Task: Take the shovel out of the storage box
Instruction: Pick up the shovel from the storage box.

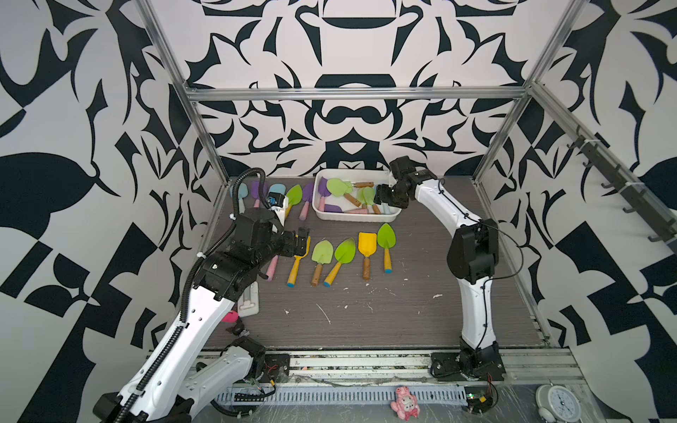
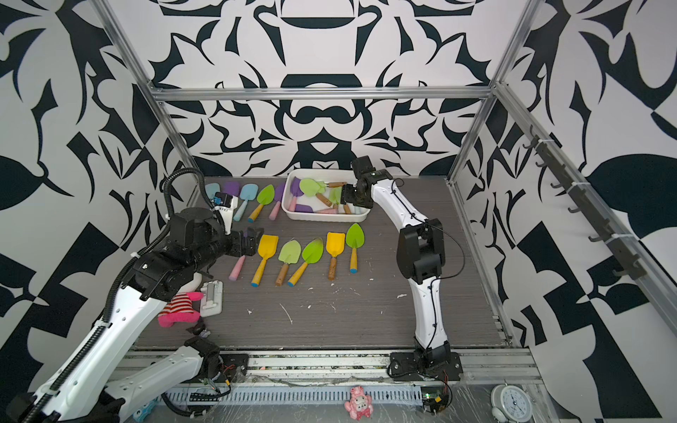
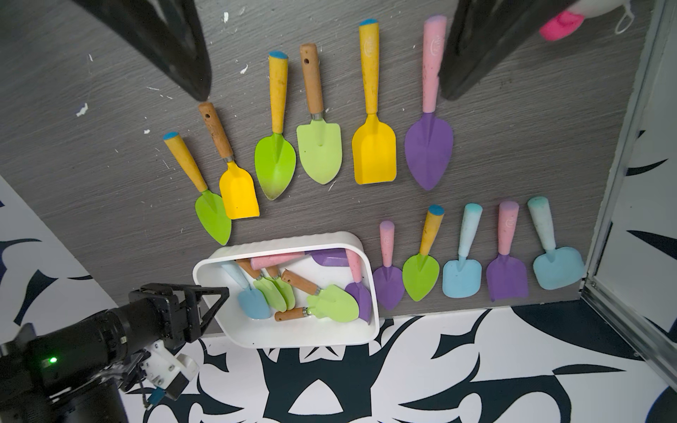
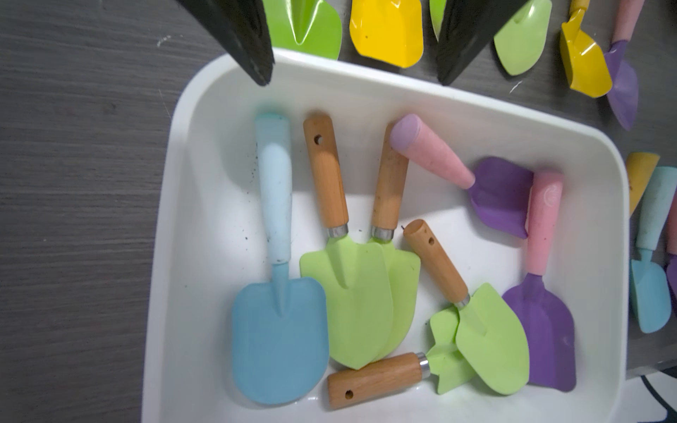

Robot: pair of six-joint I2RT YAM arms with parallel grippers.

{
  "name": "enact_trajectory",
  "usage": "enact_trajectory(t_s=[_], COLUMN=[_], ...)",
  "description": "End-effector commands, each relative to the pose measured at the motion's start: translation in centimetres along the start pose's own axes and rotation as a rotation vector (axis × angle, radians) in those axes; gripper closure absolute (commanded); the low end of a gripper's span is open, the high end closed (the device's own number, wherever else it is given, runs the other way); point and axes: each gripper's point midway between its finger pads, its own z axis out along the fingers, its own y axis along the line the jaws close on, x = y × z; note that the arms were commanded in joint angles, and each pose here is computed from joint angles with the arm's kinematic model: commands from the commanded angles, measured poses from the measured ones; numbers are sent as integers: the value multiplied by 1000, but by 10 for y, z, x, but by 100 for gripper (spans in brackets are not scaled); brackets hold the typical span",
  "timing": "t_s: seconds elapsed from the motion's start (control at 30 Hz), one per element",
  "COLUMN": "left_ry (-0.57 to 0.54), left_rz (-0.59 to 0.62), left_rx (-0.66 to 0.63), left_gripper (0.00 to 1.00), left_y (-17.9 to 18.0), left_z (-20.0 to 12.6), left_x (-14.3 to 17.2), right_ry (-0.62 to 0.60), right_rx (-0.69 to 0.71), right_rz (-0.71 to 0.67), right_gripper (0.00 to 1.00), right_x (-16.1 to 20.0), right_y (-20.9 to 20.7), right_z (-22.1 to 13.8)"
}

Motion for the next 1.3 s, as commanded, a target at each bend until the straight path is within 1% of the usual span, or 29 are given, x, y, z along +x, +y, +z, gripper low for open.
enact_trajectory(t_s=[0.0, 0.3, 0.4, 0.43, 0.6, 0.77, 1.03, 1.27], left_ry=[15, 31, 37, 37, 47, 58, 70, 82], left_rz=[-11, -27, -25, -26, -30, -36, -35, -35], left_rx=[-13, -10, -11, -11, -10, -6, -6, 1], left_gripper=[1, 0, 1, 1, 1, 0, 0, 1], left_y=[3, 2, 2, 2, 2, 1, 1, 0], left_z=[-9, -11, -11, -11, -9, -7, -4, 1], left_x=[5, 6, 6, 6, 8, 11, 15, 18], right_ry=[-41, -56, -68, -50, -53, -48, -45, -15], right_rx=[7, 20, 27, 36, 41, 53, 155, 188], right_rz=[-25, -37, -44, -42, -44, -49, -82, -94], right_gripper=[28, 30, 31, 31, 32, 33, 37, 44], right_x=[-20, -38, -45, -41, -44, -42, -40, -33], right_y=[1, -4, -4, -8, -12, -16, -36, -44], right_z=[-10, 25, 29, 41, 56, 67, 73, 85])
